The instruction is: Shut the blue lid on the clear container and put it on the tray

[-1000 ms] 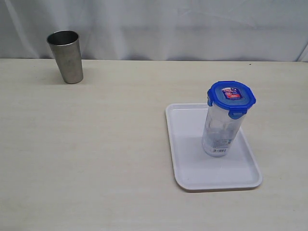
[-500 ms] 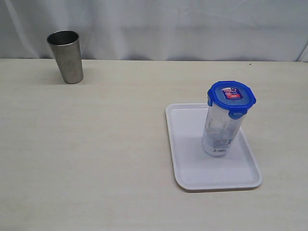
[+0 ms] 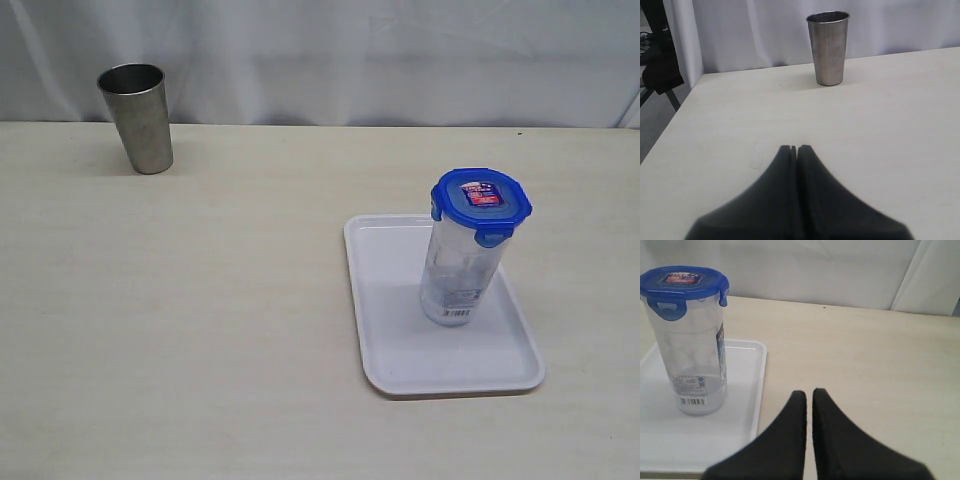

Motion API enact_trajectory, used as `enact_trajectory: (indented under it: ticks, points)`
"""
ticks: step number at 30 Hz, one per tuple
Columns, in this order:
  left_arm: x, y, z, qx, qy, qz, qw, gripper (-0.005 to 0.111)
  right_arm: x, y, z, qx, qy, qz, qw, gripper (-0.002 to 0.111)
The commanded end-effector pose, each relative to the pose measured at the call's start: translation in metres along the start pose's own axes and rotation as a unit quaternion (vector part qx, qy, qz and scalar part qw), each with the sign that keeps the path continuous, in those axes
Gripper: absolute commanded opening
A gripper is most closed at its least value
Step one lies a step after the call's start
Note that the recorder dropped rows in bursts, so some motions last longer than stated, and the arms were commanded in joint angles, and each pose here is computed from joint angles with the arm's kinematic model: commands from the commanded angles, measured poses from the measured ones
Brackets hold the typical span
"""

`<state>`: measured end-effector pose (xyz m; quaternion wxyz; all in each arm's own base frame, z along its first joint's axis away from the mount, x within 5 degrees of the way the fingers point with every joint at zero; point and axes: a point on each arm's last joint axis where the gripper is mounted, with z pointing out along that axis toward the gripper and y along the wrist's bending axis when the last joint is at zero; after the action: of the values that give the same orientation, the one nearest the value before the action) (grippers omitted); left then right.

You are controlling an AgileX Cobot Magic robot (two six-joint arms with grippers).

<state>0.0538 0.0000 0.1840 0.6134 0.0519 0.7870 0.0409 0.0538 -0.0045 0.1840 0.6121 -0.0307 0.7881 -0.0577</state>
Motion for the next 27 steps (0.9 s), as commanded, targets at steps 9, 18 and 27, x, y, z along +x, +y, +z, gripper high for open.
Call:
enact_trajectory:
  ticks: [9, 18, 27]
  points:
    - [0.0001, 0.0002, 0.0001, -0.003, -0.004, -0.004, 1.000, 0.000, 0.0015, -0.0002, 0.0000, 0.003, 0.003, 0.022, 1.000, 0.005]
    - [0.0001, 0.0002, 0.0001, -0.003, -0.004, -0.004, 1.000, 0.000, 0.0015, 0.0007, 0.0000, -0.002, 0.003, 0.036, 0.999, 0.005]
    - [0.0001, 0.0002, 0.0001, -0.003, -0.004, -0.004, 1.000, 0.000, 0.0015, 0.0007, 0.0000, -0.002, 0.003, 0.036, 0.999, 0.005]
